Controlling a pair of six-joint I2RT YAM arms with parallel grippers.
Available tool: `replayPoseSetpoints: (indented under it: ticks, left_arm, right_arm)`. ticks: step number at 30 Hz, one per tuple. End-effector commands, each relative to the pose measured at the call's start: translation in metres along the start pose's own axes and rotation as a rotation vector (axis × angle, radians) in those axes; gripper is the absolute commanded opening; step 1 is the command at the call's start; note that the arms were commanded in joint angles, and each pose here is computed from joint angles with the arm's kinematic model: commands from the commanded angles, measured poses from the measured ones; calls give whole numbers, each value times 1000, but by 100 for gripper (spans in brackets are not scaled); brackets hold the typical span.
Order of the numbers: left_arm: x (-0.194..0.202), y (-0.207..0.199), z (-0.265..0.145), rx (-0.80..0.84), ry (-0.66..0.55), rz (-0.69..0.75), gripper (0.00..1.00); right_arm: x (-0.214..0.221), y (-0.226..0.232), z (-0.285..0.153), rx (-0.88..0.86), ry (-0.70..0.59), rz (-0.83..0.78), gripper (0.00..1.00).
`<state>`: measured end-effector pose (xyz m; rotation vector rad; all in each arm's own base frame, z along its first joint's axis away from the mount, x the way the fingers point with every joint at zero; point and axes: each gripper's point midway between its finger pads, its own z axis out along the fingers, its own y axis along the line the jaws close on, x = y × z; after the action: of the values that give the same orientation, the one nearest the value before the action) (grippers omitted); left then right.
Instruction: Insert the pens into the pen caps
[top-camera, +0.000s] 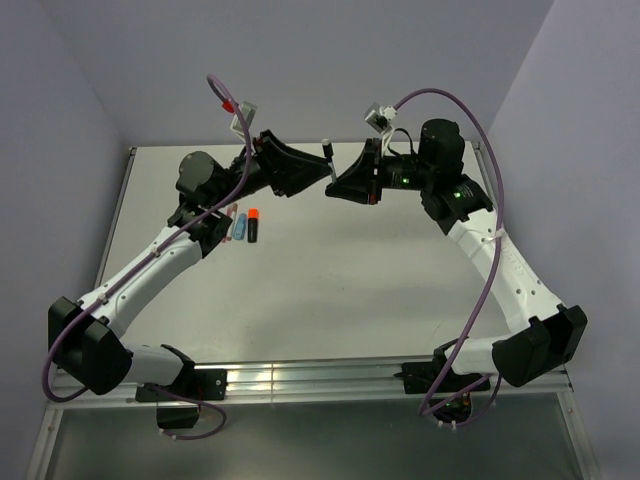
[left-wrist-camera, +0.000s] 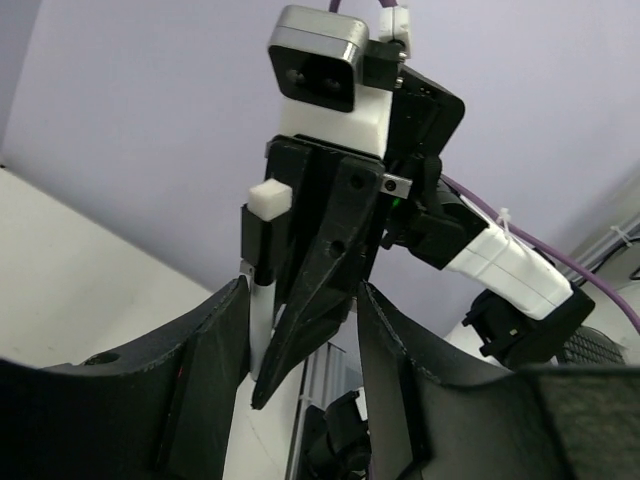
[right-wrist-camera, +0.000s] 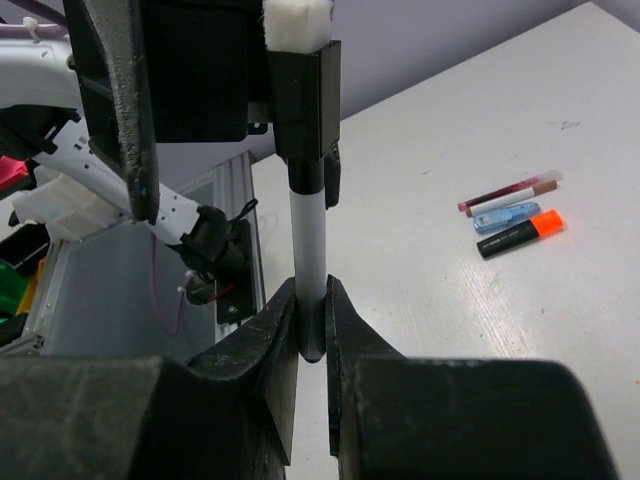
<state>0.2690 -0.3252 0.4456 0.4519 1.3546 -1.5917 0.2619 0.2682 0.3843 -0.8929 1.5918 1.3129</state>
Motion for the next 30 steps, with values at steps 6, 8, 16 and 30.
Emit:
replayPoseSetpoints:
  ticks: [6,8,16,30]
  left_arm:
    - [-8,-14,7,50,-28,31,44]
    - [-5,-11,8,37,-21,30,43]
    - [-7,-10,7,33,-26,50,1]
    - [5,175,-137,-728,369,102,0]
  right_arm:
    - [-7,19,3,-70,-17,-42,0]
    - [-5,19,3,-75,-15,-41,0]
    - [1,19,3,-85,-12,-12,0]
    - [49,-39,-27,230,100,-62,92]
